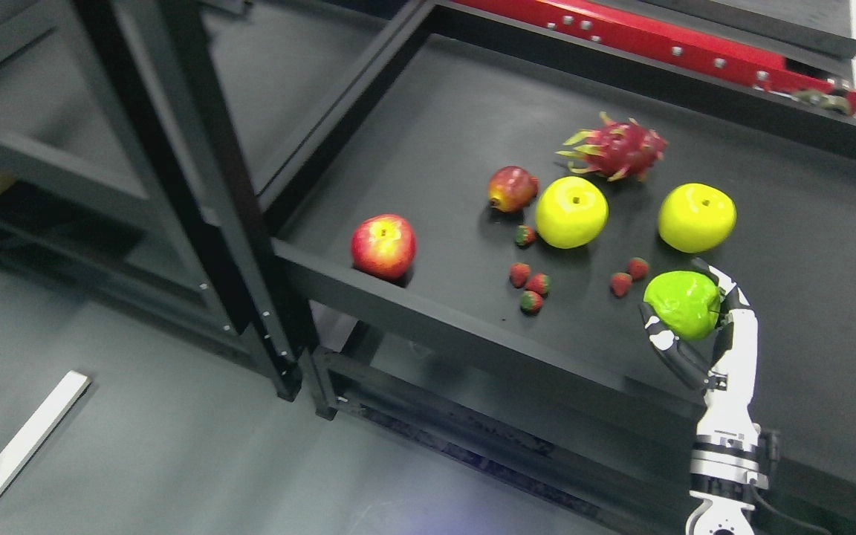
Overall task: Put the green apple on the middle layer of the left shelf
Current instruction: 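Carry the green apple over the shelf beside the yellow-green pears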
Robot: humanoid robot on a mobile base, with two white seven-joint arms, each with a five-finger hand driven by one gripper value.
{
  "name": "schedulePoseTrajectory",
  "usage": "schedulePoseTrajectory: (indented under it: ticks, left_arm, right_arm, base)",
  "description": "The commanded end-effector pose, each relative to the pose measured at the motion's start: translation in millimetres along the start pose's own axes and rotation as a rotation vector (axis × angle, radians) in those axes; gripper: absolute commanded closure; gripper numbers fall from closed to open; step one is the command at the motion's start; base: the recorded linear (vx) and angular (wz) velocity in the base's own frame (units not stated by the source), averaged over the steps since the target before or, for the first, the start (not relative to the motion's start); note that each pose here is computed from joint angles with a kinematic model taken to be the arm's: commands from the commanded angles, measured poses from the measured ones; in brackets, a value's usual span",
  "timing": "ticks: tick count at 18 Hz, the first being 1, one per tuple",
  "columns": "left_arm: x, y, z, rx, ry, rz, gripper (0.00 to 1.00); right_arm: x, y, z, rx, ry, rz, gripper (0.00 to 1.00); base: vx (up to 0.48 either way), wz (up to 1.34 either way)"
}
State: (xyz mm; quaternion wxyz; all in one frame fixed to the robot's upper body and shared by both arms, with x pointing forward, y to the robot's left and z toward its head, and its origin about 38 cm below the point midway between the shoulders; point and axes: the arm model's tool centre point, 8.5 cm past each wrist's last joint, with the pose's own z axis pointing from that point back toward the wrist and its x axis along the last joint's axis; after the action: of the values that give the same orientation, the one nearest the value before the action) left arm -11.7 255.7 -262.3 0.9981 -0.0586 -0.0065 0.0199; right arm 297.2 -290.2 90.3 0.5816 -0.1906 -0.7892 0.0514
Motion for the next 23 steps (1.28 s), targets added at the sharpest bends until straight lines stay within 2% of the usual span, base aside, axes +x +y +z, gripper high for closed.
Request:
schedulePoseTrajectory:
  ticks: [1,4,13,21,23]
  left_arm:
    - [0.5,11.0,2.1,0.017,-0.001,-0.001,0.00]
    - [0.5,11.0,2.1,0.017,-0.001,-0.001,0.00]
    - [0.5,11.0,2.1,0.017,-0.001,-0.001,0.00]
    - [0.5,11.0,2.1,0.017,-0.001,-0.001,0.00]
    - [0.5,11.0,2.1,0.017,-0.001,-0.001,0.00]
  right_arm:
    - [1.1,-0.9,-2.7,0.019,-0.012,0.012,1.00]
    - [2.6,3.8,-5.6,0.024,-0.009,0.004,1.00]
    - [7.2,0.1,-16.9,0.006,-0.032,0.008,1.00]
    - [-0.2,-0.6,-21.5,0.004,0.000,0.020,1.00]
    - [-6.0,0.8,-21.3,0.012,0.045,0.025,1.00]
  base:
    - [0.108,-0.59]
    - [0.102,-0.50]
    - [0.195,-0.29]
    - [0.175,-0.11]
    - [0.126,-0.04]
